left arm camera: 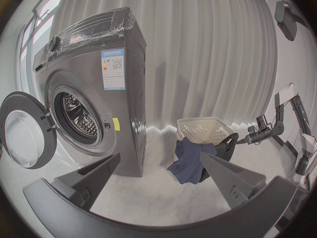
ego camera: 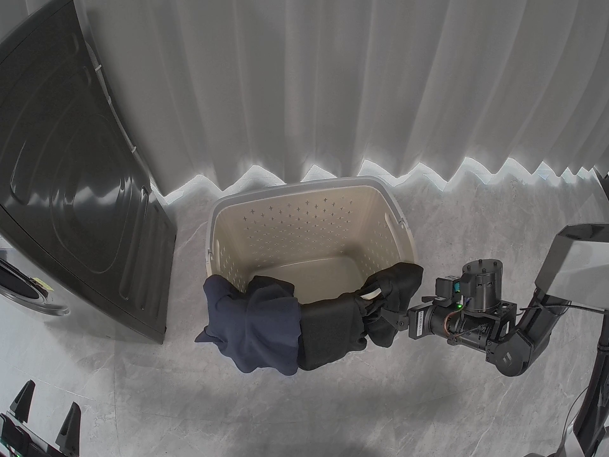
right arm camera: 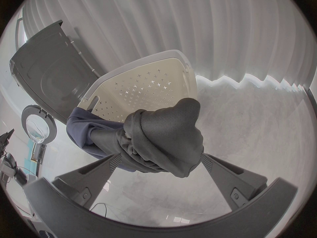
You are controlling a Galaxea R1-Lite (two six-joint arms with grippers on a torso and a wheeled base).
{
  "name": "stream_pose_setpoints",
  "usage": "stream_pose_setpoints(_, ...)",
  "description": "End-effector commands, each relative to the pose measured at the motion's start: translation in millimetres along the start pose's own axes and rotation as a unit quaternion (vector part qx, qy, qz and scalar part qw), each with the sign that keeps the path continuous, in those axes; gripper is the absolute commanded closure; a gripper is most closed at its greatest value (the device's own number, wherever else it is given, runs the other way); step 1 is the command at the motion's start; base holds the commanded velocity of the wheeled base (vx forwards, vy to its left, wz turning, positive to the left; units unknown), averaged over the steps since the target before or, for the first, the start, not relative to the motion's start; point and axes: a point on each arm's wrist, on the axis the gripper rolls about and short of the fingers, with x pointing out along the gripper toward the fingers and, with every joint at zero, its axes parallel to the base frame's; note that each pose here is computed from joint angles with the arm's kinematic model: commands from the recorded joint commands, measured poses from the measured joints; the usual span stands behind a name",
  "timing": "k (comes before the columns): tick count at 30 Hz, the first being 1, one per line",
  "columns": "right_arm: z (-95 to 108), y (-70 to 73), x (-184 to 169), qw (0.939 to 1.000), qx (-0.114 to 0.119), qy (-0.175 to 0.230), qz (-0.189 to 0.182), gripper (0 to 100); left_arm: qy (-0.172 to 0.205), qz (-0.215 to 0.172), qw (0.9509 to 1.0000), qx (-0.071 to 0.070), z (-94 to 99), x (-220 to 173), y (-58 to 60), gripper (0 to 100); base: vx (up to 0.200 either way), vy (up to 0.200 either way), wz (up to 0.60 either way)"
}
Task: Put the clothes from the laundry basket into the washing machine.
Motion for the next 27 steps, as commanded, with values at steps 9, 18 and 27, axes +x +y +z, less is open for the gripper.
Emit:
stream_pose_setpoints(9,-5,-3.4,21,0.9999,0.001,-0.012,0.001,100,0.001,0.000,1.0000,0.000,-5.2,0,0.3,0,0.000,0.000,0.00)
stream_pose_setpoints(18,-4,3.3,23,0.9997,0.007,-0.018,0.014,100,0.001,0.000,1.0000,0.000,-5.2,0,0.3,0,0.000,0.000,0.00)
stream_pose_setpoints(27,6,21.3,-12,0.9986,-0.001,-0.036,0.040,100,0.002,0.000,1.0000,-0.001,-5.2,0,0.3,0,0.000,0.000,0.00)
